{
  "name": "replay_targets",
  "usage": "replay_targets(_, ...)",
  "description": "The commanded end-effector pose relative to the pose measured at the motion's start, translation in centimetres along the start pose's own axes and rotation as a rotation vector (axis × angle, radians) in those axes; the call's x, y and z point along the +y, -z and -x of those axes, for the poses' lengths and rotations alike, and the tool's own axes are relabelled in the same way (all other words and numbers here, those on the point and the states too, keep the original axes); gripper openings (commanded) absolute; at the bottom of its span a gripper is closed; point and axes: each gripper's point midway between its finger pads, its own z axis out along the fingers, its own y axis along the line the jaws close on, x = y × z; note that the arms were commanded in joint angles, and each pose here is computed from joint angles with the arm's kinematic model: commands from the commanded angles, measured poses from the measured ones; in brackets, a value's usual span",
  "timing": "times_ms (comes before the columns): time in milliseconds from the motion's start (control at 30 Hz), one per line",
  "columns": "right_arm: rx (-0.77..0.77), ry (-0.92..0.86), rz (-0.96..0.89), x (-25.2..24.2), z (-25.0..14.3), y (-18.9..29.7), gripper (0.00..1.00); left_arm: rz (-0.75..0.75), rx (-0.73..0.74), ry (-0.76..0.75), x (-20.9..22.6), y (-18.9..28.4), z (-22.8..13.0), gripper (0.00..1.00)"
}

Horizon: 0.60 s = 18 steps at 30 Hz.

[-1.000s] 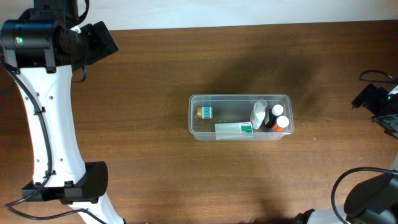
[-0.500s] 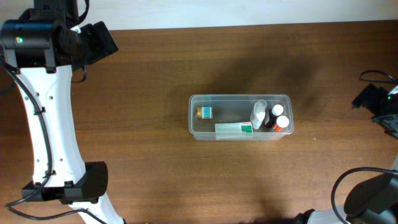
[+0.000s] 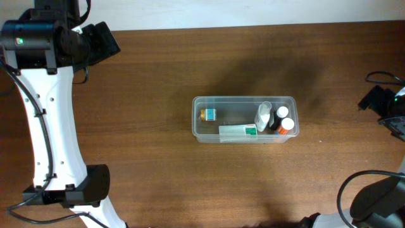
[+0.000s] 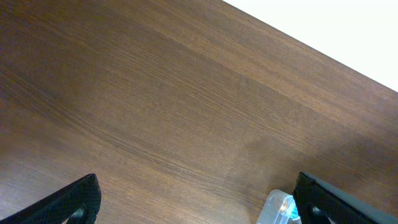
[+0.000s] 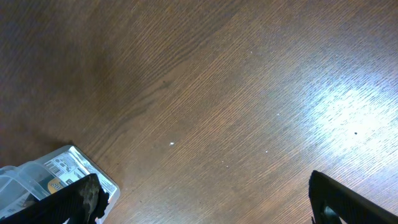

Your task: Pack container

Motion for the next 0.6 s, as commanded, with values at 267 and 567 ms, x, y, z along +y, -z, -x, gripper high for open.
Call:
replay_targets(267, -0.121, 0.026, -0.084, -1.5, 0.2, 3.5, 0.98, 0.014, 0.008, 0.013, 0.2, -0.4, -0.1, 0.99)
replay_targets(567, -0.664, 0.164, 0.115, 3.8, -2.1, 15.8, 0.98, 0.014, 0.008, 0.013, 0.2, -0.4, -0.1, 0.99)
